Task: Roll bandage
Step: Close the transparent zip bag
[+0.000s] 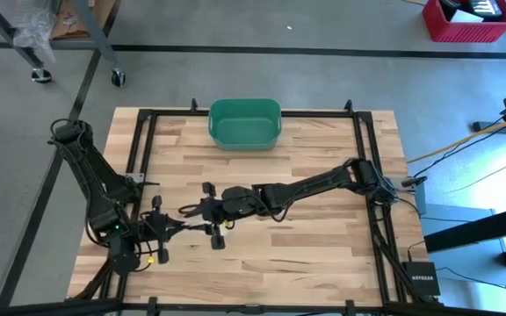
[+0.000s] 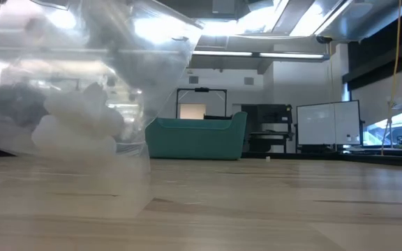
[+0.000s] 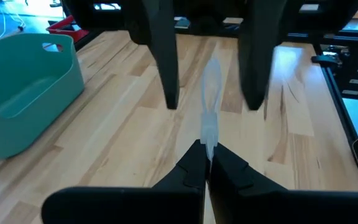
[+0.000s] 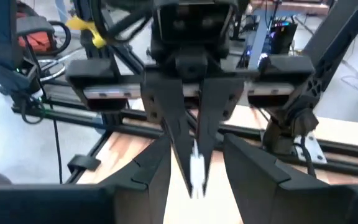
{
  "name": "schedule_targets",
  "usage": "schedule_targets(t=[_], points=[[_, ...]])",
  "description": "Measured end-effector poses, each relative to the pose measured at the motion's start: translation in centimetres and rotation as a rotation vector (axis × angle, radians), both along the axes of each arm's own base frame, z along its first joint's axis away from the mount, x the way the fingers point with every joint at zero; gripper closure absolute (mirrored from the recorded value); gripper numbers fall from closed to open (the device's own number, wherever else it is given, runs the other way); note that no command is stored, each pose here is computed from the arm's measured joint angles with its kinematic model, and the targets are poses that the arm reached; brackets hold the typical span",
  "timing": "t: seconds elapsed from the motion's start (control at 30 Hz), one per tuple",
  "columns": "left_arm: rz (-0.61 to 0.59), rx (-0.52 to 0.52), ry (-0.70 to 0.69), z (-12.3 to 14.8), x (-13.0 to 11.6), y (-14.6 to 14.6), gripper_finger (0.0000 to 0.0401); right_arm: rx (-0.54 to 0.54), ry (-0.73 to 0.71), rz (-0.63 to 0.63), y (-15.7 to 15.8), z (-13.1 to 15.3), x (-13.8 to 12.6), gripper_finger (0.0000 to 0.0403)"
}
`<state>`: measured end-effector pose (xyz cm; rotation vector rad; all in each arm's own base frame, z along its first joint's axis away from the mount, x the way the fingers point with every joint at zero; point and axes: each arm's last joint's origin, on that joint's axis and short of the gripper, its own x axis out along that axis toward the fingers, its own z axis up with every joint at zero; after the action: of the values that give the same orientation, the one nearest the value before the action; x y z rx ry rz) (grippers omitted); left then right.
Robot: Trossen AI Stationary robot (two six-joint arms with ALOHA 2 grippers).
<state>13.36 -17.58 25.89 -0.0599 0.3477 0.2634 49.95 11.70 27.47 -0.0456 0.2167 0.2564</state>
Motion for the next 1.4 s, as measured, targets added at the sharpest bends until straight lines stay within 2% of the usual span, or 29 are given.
schedule_targets(t=[0.23, 0.77, 1.4], points=[[-0.003, 0.0, 0.003, 0.0, 0.0, 0.0, 0.0401, -0.012, 0.032, -0.003, 0.1, -1.6, 0.5, 0.0254], [-0.01, -0.006, 0.004, 0.0, -0.1, -0.1, 0.0401, 0.003, -0.058, -0.016, 0.1, -1.0, 0.8, 0.0254], [-0.014, -0.006, 0.009, 0.0, -0.1, -0.1, 0.0401, -0.003, -0.019, -0.023, -0.1, -2.9, 1.4, 0.0254]])
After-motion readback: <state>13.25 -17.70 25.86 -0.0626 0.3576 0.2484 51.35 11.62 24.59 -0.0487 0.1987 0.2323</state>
